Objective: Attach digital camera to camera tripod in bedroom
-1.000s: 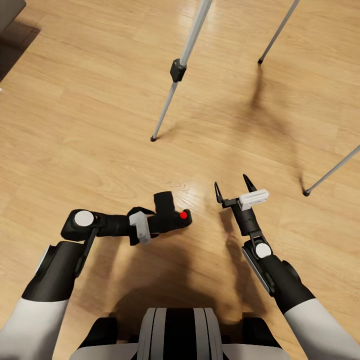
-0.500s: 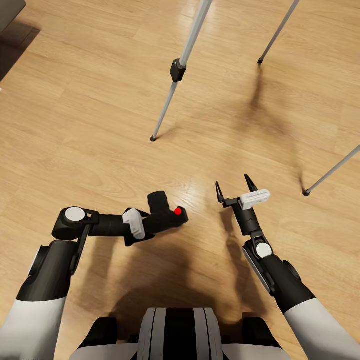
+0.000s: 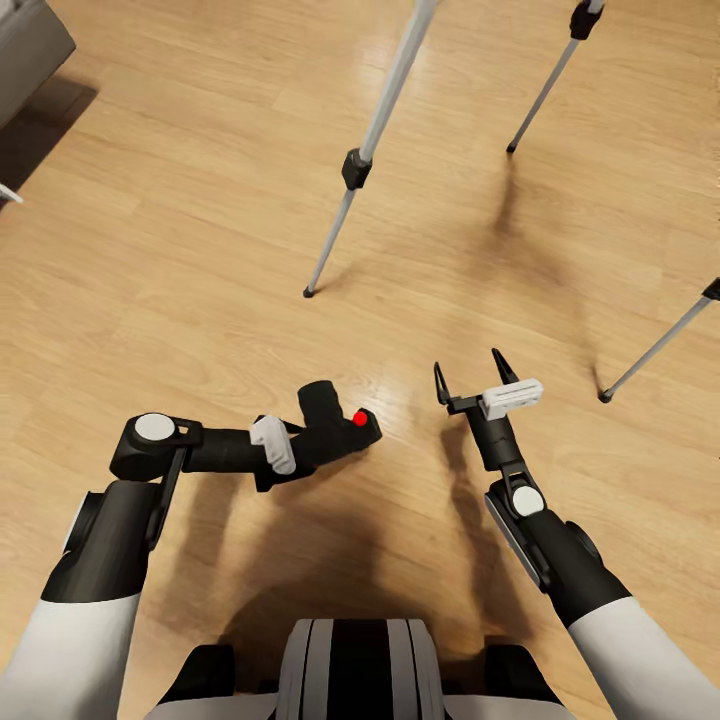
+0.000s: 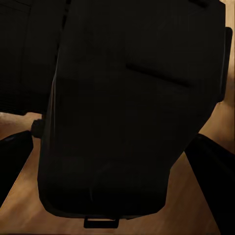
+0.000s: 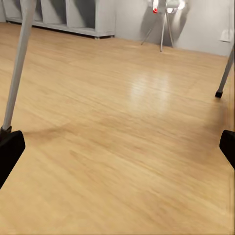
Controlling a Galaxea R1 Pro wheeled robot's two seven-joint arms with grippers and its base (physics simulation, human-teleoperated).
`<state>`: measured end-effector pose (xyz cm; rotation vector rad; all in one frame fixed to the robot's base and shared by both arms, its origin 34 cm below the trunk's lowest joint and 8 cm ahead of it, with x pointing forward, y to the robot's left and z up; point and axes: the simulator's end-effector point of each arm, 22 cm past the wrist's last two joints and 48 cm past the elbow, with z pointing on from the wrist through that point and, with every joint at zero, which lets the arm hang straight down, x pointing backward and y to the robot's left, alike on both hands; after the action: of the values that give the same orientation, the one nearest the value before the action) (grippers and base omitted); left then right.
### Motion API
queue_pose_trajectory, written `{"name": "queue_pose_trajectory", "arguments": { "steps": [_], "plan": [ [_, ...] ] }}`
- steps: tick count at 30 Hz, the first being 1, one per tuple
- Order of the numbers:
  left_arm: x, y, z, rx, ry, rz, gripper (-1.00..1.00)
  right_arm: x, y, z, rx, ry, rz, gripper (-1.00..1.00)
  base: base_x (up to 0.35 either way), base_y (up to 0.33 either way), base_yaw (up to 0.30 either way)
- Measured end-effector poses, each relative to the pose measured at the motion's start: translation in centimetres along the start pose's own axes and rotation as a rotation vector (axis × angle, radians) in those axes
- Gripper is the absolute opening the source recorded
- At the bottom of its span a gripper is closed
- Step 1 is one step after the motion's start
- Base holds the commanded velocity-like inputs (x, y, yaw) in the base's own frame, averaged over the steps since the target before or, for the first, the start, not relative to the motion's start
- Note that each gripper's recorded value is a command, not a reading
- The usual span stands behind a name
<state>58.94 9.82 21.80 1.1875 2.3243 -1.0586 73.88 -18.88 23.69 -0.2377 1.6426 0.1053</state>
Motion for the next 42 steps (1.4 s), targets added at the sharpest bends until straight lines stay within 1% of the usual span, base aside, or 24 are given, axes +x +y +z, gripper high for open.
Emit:
{"name": "queue_pose_trajectory", "arguments": {
  "steps": [1,2,3,4,5,6,10,14,17,18,23,24,30,36,42],
  "plan": [
    [-0.1,0.1,-0.2,-0.006,0.001,-0.047,-1.00,-0.3,-0.8,0.1,0.034,-0.004,0.000,1.00,0.000,0.000,0.000],
    [-0.3,0.1,-0.4,-0.009,0.001,-0.071,-1.00,-0.6,-1.1,0.1,0.046,-0.008,-0.001,1.00,0.000,0.000,0.000],
    [-0.4,0.1,-0.5,-0.012,0.000,-0.082,-1.00,-0.8,-1.2,0.2,0.051,-0.012,-0.002,1.00,0.000,0.000,0.000],
    [-0.5,0.0,-0.7,-0.014,0.002,-0.121,-1.00,-1.1,-1.4,0.2,0.060,-0.016,-0.002,1.00,0.000,0.000,0.000],
    [-0.7,0.0,-0.8,-0.016,0.002,-0.133,-1.00,-1.4,-1.5,0.3,0.062,-0.020,-0.002,1.00,0.000,0.000,0.000],
    [-0.8,0.0,-1.0,-0.018,0.003,-0.158,-1.00,-1.7,-1.6,0.4,0.066,-0.023,-0.002,1.00,0.000,0.000,0.000],
    [-1.5,-0.2,-1.5,-0.026,0.001,-0.198,-1.00,-2.7,-2.0,0.7,0.077,-0.032,-0.001,1.00,0.000,0.000,0.000],
    [-2.6,-0.5,-2.0,-0.032,-0.011,-0.226,-1.00,-3.4,-2.5,0.9,0.091,-0.026,0.004,1.00,0.000,0.000,0.000],
    [-3.4,-0.7,-2.3,-0.035,-0.022,-0.229,-1.00,-3.7,-2.8,1.1,0.097,-0.010,0.000,1.00,0.000,0.000,0.000],
    [-4.4,-1.2,-2.0,-0.026,-0.039,-0.234,-1.00,-2.3,-3.8,1.2,0.117,0.066,-0.011,1.00,0.000,0.000,0.000],
    [-6.1,-1.9,-2.3,-0.025,-0.063,-0.223,-1.00,-1.8,-5.4,1.3,0.150,0.141,-0.026,1.00,0.000,0.000,0.000],
    [-6.4,-2.0,-2.4,-0.026,-0.066,-0.220,-1.00,-2.0,-5.6,1.4,0.154,0.147,-0.027,1.00,0.000,0.000,0.000],
    [-7.4,-2.3,-3.2,-0.039,-0.076,-0.203,-1.00,-3.7,-5.9,1.8,0.162,0.133,-0.027,1.00,0.000,0.000,0.000],
    [-8.5,-2.5,-4.2,-0.052,-0.086,-0.184,-1.00,-5.7,-5.1,2.4,0.166,0.103,-0.004,1.00,0.000,0.000,0.000],
    [-9.5,-2.9,-5.1,-0.062,-0.097,-0.166,-1.00,-7.6,-4.8,2.7,0.165,0.076,0.003,1.00,0.000,0.000,0.000]
  ]
}}
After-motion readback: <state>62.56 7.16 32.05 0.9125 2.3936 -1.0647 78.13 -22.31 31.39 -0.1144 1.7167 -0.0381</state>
